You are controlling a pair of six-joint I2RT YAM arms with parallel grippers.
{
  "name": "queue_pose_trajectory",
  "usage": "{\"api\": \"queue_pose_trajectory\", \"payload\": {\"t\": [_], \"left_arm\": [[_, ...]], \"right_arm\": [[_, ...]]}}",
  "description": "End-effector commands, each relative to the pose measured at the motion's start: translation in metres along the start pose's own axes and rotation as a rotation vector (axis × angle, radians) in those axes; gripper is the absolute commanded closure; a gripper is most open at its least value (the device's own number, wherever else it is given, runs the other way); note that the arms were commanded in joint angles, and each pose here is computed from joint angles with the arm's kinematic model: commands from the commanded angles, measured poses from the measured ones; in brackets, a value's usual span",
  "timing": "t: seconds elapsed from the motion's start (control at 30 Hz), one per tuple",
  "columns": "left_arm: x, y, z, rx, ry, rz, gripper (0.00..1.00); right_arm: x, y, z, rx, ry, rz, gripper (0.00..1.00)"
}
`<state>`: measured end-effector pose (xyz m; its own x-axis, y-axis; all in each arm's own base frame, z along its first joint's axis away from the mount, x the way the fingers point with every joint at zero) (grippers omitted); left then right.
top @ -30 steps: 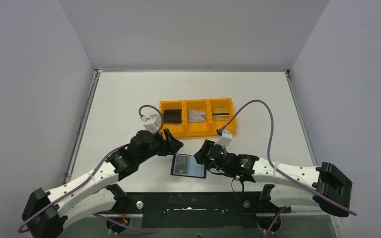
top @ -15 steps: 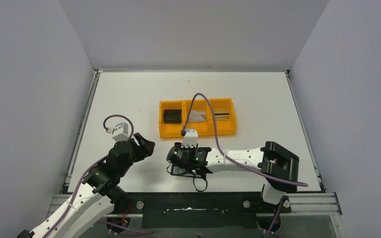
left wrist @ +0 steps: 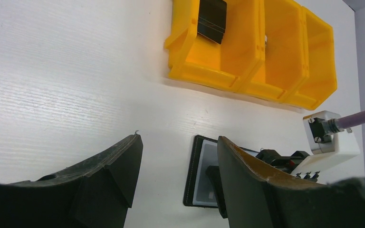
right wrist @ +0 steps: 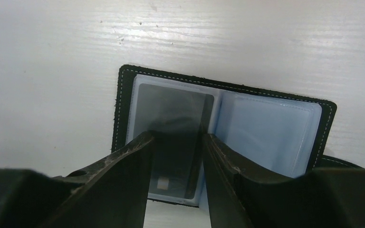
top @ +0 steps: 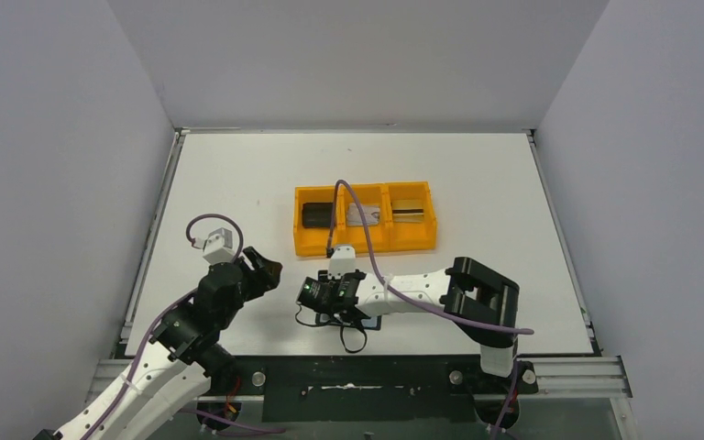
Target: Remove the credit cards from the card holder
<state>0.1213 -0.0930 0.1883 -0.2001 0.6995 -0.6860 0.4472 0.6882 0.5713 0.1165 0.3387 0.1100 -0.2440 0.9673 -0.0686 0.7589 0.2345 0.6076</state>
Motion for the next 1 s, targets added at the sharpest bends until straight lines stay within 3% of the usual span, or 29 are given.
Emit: {"api": "queue_pose_trajectory", "payload": {"t": [0.0, 0.4, 0.7, 0.97], "left_arm": [[-0.008, 0.007, -0.002, -0.034, -0.032, -0.007, 0.42], [-0.008, 0.006, 0.0, -0.024, -0.032, -0.001, 0.42], [-0.009, 0.002, 0.003, 0.007, -0.035, 0.009, 0.42], [-0.012, -0.004, 0.009, 0.062, -0.055, 0.025, 0.42]], "right_arm": [[0.007, 0.003, 0.0, -0.02, -0.007, 0.003, 0.58], [0.003, -0.004, 0.005, -0.007, -0.046, -0.026, 0.84], [0.002, 0.006, -0.008, -0.059, 0.033, -0.019, 0.89], [-0.011, 0.013, -0.021, -0.134, 0.266, 0.087, 0.94]]}}
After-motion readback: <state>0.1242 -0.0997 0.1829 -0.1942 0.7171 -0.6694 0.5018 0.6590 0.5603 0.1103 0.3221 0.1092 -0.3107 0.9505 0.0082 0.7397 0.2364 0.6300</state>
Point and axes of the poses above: each gripper's point midway between its finger pads, its own z axis out along the fingers, its own x axis along the line the jaws close on, y = z × x, the point moved 10 cm from there along -z, back along the fingers, and after that the axes turned 13 degrees about -z, right-handed, at the moved point
